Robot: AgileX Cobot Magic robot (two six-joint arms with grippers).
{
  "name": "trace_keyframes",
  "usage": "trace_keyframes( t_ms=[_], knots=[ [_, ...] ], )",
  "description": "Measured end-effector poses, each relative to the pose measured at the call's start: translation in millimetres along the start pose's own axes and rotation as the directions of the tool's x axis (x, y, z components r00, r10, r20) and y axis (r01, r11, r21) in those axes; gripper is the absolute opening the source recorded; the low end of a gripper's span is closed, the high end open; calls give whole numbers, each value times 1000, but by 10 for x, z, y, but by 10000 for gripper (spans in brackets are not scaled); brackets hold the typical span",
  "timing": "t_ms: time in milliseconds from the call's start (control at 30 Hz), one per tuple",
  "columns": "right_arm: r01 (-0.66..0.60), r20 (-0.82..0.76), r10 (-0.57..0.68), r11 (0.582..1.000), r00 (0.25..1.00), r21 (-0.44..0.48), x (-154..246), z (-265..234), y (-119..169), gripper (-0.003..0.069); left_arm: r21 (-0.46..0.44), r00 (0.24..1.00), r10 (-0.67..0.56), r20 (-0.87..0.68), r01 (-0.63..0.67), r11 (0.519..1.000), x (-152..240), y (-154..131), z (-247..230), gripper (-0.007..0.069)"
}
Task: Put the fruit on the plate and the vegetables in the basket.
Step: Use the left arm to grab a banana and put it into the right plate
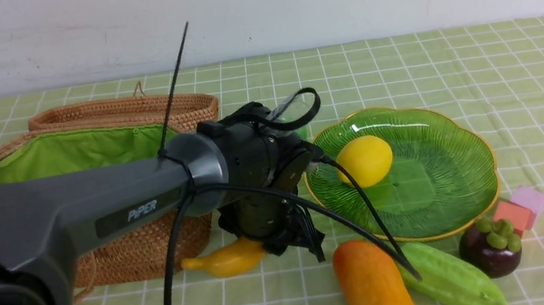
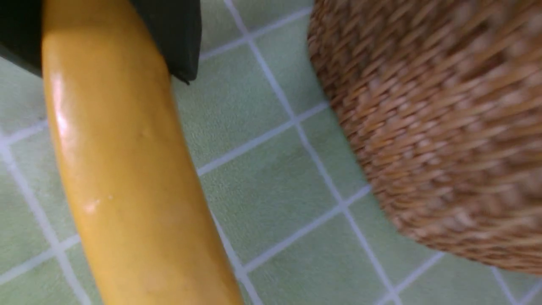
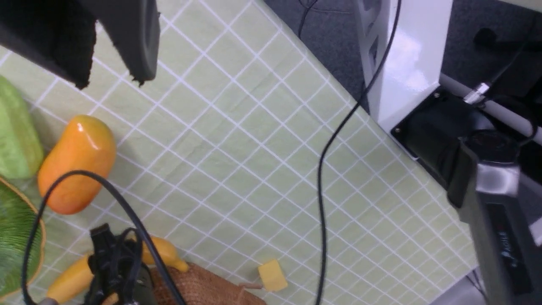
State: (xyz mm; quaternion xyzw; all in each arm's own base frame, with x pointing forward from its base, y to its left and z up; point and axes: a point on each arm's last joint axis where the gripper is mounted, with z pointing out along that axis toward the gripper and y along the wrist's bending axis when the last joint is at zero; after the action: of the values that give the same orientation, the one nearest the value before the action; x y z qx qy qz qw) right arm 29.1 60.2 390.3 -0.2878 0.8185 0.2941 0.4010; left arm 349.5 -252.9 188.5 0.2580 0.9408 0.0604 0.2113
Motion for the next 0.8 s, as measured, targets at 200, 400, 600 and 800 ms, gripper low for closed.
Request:
trace_keyframes(
  t_ms=[200, 400, 600, 800],
  knots=[
    [-6, 55, 4, 999, 998, 53, -50, -3, -48, 117, 55, 990, -55, 132, 48, 997, -93, 128, -597, 312],
    [19, 123, -41, 984, 992, 175, -117, -21, -155, 95, 179, 942, 41, 333, -106, 978, -209, 80, -964, 312],
    [2, 139, -47, 951, 989, 308, -133, -53, -277, 92, 289, 857, 116, 502, -293, 911, -324, -127, -957, 312],
    [-23, 171, -43, 931, 984, 365, -159, -77, -330, 93, 335, 783, 194, 591, -457, 824, -361, -332, -765, 312]
  ],
)
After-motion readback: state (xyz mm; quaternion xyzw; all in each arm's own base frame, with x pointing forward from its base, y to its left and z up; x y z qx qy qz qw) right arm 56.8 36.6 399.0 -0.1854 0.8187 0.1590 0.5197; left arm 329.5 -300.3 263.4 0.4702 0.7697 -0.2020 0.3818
